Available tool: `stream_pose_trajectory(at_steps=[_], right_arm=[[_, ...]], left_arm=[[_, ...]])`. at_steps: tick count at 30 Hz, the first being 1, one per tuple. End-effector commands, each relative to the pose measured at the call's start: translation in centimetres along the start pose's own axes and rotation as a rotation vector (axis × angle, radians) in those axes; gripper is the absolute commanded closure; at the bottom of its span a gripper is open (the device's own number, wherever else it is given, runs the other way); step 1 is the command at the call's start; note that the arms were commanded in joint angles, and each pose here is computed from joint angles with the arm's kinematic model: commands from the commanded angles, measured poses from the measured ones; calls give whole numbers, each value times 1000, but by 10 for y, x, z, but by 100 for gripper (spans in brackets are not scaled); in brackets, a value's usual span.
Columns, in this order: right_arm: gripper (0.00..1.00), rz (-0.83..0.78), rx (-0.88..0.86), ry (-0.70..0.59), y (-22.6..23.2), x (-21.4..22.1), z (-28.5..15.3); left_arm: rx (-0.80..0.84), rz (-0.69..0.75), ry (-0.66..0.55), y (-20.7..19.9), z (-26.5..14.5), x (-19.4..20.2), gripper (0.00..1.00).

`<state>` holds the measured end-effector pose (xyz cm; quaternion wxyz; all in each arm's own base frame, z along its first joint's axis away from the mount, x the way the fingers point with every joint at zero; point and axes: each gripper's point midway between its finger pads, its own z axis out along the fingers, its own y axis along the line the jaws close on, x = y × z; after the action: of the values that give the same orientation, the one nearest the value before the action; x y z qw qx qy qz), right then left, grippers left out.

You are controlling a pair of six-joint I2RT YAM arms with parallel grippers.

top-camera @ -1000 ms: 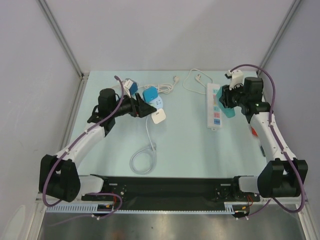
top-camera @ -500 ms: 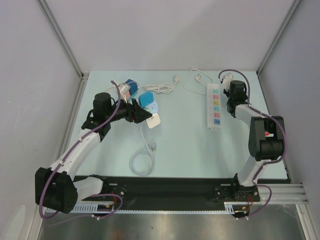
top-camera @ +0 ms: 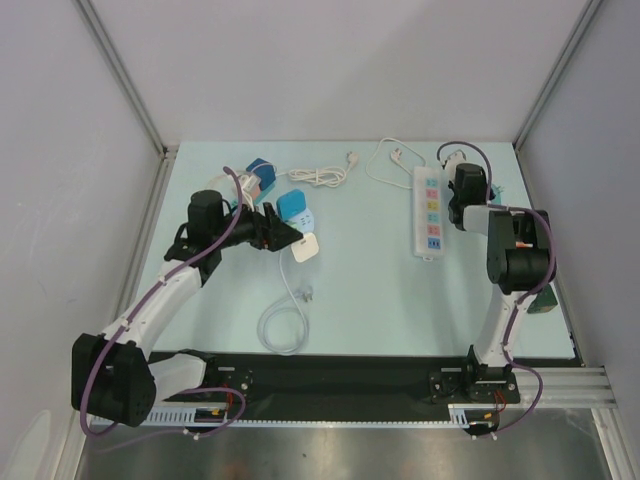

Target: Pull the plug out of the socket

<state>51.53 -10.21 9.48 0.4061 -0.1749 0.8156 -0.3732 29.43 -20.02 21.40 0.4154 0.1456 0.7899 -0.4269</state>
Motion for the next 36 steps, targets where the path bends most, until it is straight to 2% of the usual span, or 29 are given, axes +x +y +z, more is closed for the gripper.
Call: stream_pose_trajectory(at_steps=[1,6,7,8,9,12,15,17,27,30,31,33,34,36], right_arm=[[94,4,115,-27,-17,-11,16],[79,-33,122,-16,-7,-7,29],[67,-37,122,-15,-5,-6,30],[59,-39,124,-15,-3,-4,31],[45,-44,122,-13,-2,-3,31],[26,-49,101,-23,1,-1,28],[14,-47,82,-40,1,-2,20],[2,-33,58,-56,0,-4,14],[0,83,-112,-138,-18,-41,-60],[0,59,-288,-182,-6,-54,-100],[0,34,-428,-190,14,-52,-119],[0,34,-560,-278,15,-70,-154],[0,26,-742,-317,38,-71,-182],[0,42,-863,-417,38,-89,-216]], left_arm=[[52,80,-71,-12,-4,-21,100],[57,72,-70,-10,-2,-20,100],[62,72,-70,-11,-2,-21,100],[65,65,-69,-11,-2,-20,100],[69,63,-69,-11,-1,-20,100],[89,54,-68,-13,0,-20,100],[108,43,-69,-15,2,-21,100],[114,36,-66,-15,3,-20,100],[164,45,-55,-24,3,-20,100],[187,49,-47,-28,3,-19,100],[200,52,-38,-30,3,-17,100],[210,53,-21,-31,5,-14,100],[219,54,-12,-33,5,-12,100],[238,70,11,-39,7,-8,100]])
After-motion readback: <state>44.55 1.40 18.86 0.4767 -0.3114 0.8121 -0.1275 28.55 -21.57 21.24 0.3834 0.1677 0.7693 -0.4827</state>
